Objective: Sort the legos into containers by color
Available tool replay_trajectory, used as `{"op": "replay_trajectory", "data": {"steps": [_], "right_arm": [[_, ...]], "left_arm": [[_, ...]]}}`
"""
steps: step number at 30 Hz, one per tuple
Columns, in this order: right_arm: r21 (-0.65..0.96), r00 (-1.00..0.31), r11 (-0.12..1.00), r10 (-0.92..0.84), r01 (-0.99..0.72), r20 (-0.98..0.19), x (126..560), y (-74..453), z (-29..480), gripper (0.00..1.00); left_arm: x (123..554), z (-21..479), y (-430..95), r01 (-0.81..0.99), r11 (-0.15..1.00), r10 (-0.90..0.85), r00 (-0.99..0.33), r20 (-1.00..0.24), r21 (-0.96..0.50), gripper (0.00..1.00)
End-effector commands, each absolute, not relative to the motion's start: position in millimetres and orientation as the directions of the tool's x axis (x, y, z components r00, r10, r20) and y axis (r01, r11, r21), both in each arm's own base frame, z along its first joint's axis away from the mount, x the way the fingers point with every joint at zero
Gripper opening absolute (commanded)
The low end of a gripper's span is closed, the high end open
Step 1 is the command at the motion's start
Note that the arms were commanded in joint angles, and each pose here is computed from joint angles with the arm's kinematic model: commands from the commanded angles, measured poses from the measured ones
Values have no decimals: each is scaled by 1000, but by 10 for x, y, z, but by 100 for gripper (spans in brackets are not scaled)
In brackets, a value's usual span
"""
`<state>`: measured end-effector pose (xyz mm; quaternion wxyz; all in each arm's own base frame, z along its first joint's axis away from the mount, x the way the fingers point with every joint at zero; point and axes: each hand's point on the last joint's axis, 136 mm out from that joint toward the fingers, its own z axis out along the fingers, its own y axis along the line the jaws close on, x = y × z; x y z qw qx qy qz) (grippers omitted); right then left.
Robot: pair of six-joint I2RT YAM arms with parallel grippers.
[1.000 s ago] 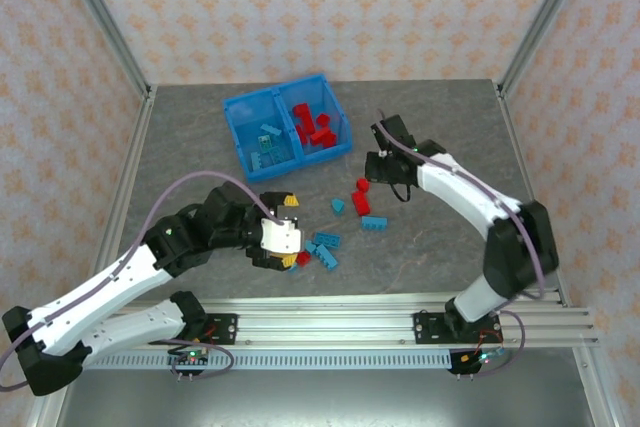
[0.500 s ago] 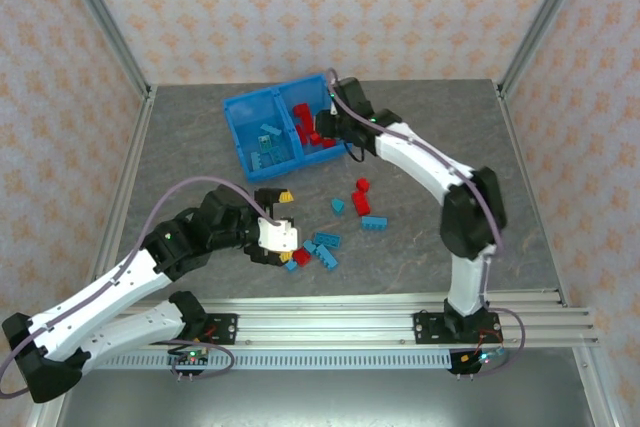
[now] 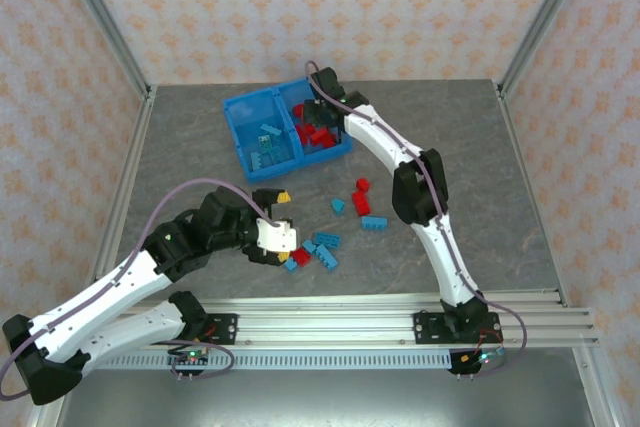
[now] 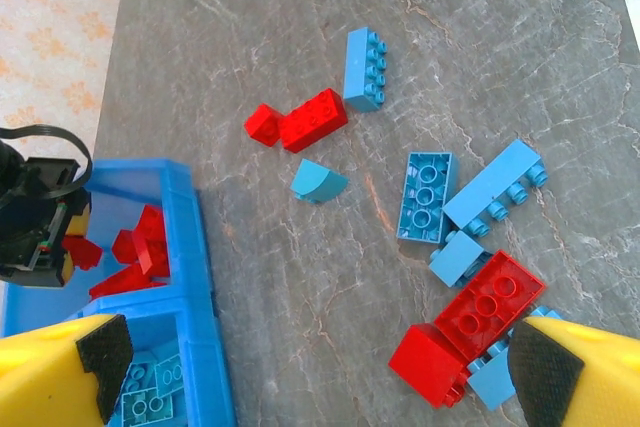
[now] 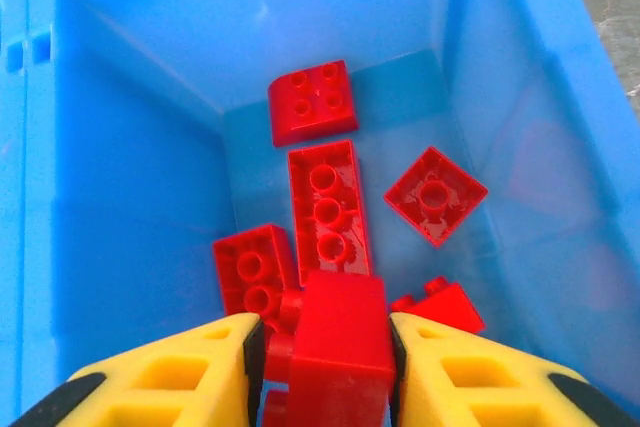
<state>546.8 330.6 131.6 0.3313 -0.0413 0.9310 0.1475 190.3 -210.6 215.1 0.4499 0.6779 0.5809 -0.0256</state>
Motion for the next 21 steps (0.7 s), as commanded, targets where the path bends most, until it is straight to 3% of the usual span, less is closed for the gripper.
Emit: {"op": "replay_trajectory", "data": {"steps": [1,7,11,16,21], "right_arm": [[226,-792,961,11,-160,-611,5413,3234,1455,41],[237,-767,956,19,-174,-642,5209,3105,1934,42],[247,-766,947,0,-207,-642,4739,2921,2102,43],[290,-803,925,-26,-245,-596,3860,2740,1833,49],[131,-821,919,-261,-373,-508,3173,2632,1297,59]], "left_arm": [[1940,2202,-2080,786,89,762,342,-550,612,100],[1951,2206,-2047,778,89,773,340,-536,622,100],[1970,2226,-1987,759,96,787,339,-516,644,100],[1958,2213,-1994,764,82,787,344,-512,639,100],[1906,2201,-2068,786,63,762,360,-539,615,100]]}}
